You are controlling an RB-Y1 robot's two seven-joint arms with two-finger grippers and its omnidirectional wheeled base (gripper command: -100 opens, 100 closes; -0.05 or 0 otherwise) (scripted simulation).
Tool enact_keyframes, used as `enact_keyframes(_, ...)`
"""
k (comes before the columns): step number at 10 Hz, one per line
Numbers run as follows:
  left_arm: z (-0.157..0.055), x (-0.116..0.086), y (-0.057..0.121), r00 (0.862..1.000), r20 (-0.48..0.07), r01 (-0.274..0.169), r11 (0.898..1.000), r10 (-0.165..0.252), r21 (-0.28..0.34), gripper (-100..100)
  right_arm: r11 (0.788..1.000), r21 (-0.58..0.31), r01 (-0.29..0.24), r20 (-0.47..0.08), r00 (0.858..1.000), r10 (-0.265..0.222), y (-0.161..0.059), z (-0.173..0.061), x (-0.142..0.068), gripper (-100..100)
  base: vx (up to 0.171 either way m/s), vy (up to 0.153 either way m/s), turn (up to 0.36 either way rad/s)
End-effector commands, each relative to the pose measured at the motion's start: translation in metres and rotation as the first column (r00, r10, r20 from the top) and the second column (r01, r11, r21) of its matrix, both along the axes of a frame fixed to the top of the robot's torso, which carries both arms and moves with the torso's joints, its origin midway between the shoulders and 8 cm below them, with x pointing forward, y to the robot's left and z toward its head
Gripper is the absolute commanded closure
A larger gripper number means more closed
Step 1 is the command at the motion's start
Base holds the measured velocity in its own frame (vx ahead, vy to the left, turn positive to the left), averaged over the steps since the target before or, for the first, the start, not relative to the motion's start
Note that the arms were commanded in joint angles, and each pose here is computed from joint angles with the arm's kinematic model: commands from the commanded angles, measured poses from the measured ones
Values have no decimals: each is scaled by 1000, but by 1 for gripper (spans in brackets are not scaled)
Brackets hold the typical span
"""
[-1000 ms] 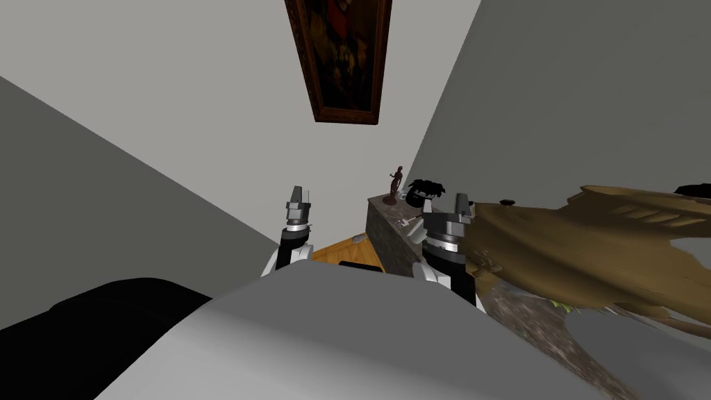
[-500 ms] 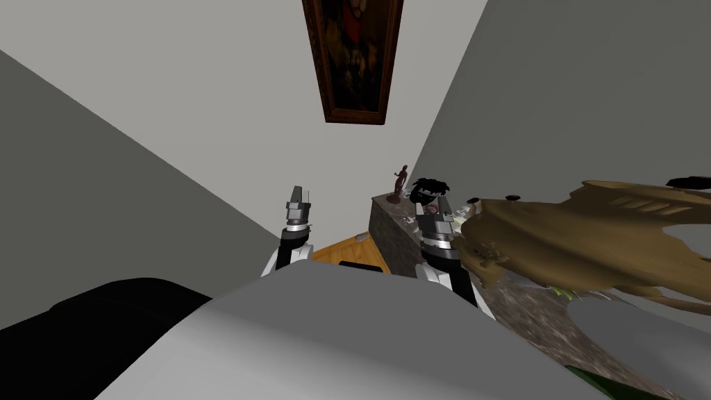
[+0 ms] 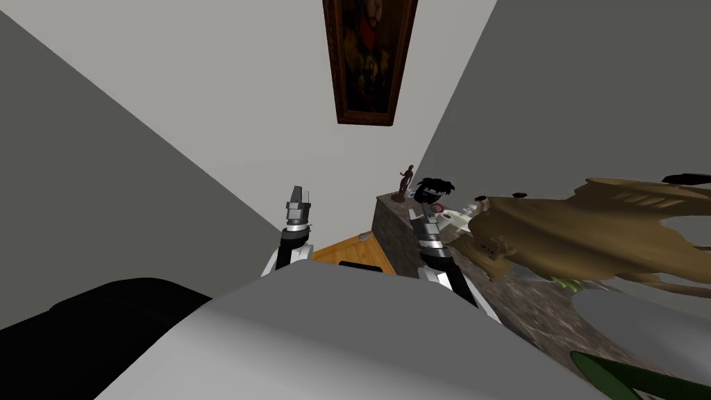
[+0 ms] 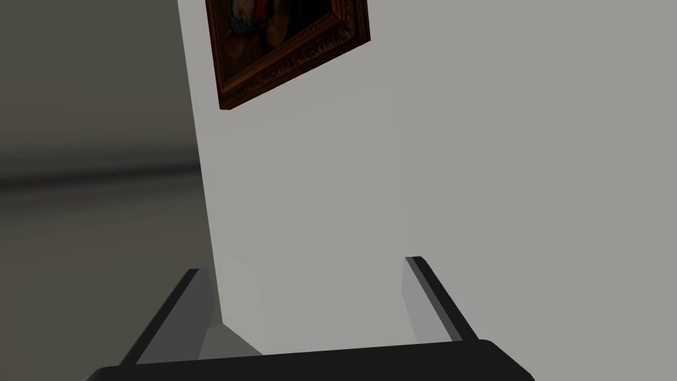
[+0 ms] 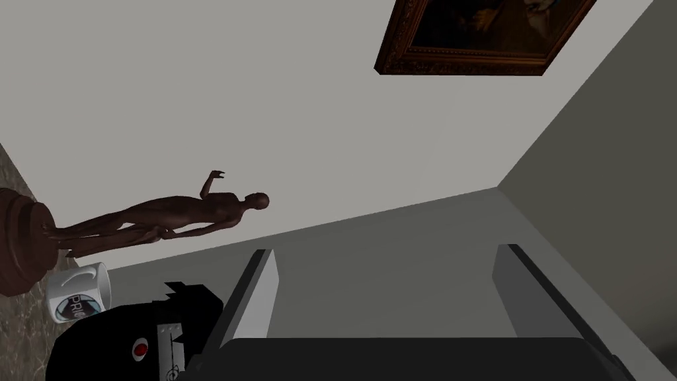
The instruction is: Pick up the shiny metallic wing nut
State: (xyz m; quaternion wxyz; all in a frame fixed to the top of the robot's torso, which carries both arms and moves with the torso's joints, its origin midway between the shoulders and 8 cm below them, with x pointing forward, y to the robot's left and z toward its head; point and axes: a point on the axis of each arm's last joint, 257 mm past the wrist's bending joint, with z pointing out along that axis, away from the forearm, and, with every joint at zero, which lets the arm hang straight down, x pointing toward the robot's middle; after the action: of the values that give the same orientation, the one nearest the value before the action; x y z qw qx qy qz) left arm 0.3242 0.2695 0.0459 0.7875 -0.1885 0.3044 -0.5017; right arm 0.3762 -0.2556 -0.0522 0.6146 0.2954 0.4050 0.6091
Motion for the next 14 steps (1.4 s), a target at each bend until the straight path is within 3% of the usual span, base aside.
enact_keyframes(1,0,0,0,1000,0,0,1000,0,0,0,999,-49,-8,-60,998,5,-3,-23,8,-100,-46,113,29)
enact_keyframes(2,0,0,0,1000,0,0,1000,0,0,0,998,-60,-14,-62,998,10,-3,-23,8,-100,-28,95,-4)
enact_keyframes(5,0,0,0,1000,0,0,1000,0,0,0,983,-180,-37,-190,982,2,-13,-74,21,-100,-23,122,31)
enact_keyframes(6,0,0,0,1000,0,0,1000,0,0,0,980,-195,-43,-196,981,4,-14,-77,21,-100,-27,103,3)
enact_keyframes(8,0,0,0,1000,0,0,1000,0,0,0,958,-280,-59,-285,958,-24,-28,-115,26,-100,-24,100,37)
enact_keyframes(9,0,0,0,1000,0,0,1000,0,0,0,953,-295,-67,-287,958,-22,-29,-115,26,-100,-16,86,19)
enact_keyframes(11,0,0,0,1000,0,0,1000,0,0,0,918,-387,-89,-372,926,-68,-50,-153,28,-100,-3,106,44)
enact_keyframes(12,0,0,0,1000,0,0,1000,0,0,0,911,-400,-95,-373,925,-67,-51,-153,28,-100,4,83,9)
enact_keyframes(14,0,0,0,1000,0,0,1000,0,0,0,863,-490,-124,-444,887,-125,-76,-188,27,-100,0,107,51)
